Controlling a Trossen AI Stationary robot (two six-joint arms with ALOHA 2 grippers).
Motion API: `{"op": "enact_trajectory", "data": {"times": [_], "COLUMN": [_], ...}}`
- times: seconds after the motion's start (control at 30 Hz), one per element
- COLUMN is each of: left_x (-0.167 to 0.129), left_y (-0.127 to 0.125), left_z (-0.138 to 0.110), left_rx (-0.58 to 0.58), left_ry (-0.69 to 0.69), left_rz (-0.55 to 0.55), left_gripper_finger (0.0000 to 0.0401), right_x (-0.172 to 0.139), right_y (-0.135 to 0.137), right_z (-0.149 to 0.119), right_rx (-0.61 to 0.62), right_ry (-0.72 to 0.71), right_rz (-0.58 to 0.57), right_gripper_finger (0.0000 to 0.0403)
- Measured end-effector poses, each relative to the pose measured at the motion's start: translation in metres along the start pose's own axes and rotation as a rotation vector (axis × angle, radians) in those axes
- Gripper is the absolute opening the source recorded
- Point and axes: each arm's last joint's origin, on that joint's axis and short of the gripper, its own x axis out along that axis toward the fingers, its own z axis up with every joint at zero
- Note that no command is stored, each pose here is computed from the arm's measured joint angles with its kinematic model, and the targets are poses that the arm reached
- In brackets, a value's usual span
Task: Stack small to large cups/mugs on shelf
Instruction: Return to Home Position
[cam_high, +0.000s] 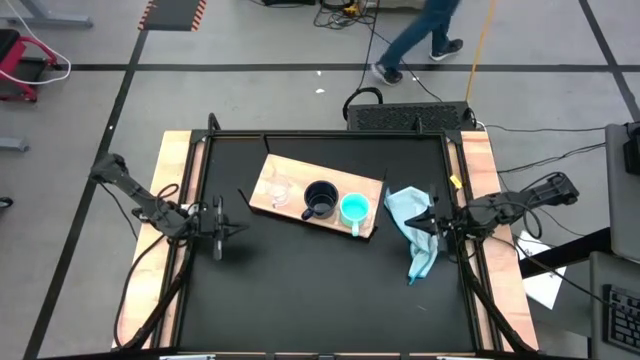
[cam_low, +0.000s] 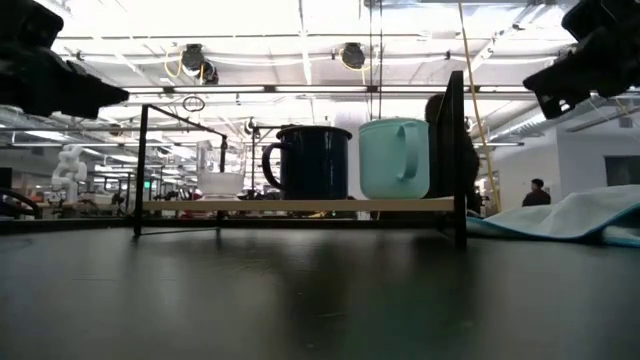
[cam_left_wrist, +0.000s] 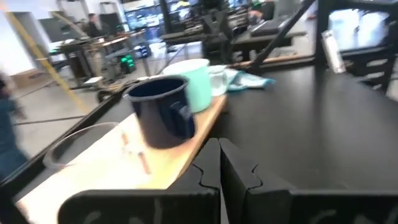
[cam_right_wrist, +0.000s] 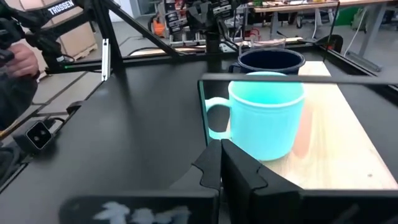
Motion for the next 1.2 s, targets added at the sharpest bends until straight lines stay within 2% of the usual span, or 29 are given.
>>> {"op": "enact_trajectory", "data": {"times": [0.13,0.43,0.6,0.8,0.97,1.2], "left_x": [-0.002,-0.003,-0.003,-0.003,-0.003,-0.003], "left_y": [0.003,0.005,0.005,0.004,0.003,0.003], "left_z": [-0.001,0.001,0.001,0.001,0.001,0.001], "left_rx": [-0.009,-0.071,-0.123,-0.142,-0.127,-0.092], "left_ry": [0.008,-0.011,-0.013,-0.014,-0.017,-0.019], "left_rz": [0.064,0.096,0.099,0.048,0.028,0.02], "left_gripper_finger": [0.0,0.0,0.0,0.0012,0.0019,0.0003], "right_x": [0.001,0.008,0.007,0.007,0.007,0.007], "right_y": [-0.002,-0.004,0.001,0.004,0.004,0.004], "right_z": [-0.013,-0.033,-0.029,-0.029,-0.029,-0.029], "right_rx": [-0.016,0.015,0.028,0.016,0.015,0.015], "right_ry": [-0.022,-0.125,-0.162,-0.15,-0.148,-0.15], "right_rz": [0.004,0.032,0.166,0.28,0.283,0.283], "right_gripper_finger": [0.0,0.0,0.0,0.0,0.0,0.0]}}
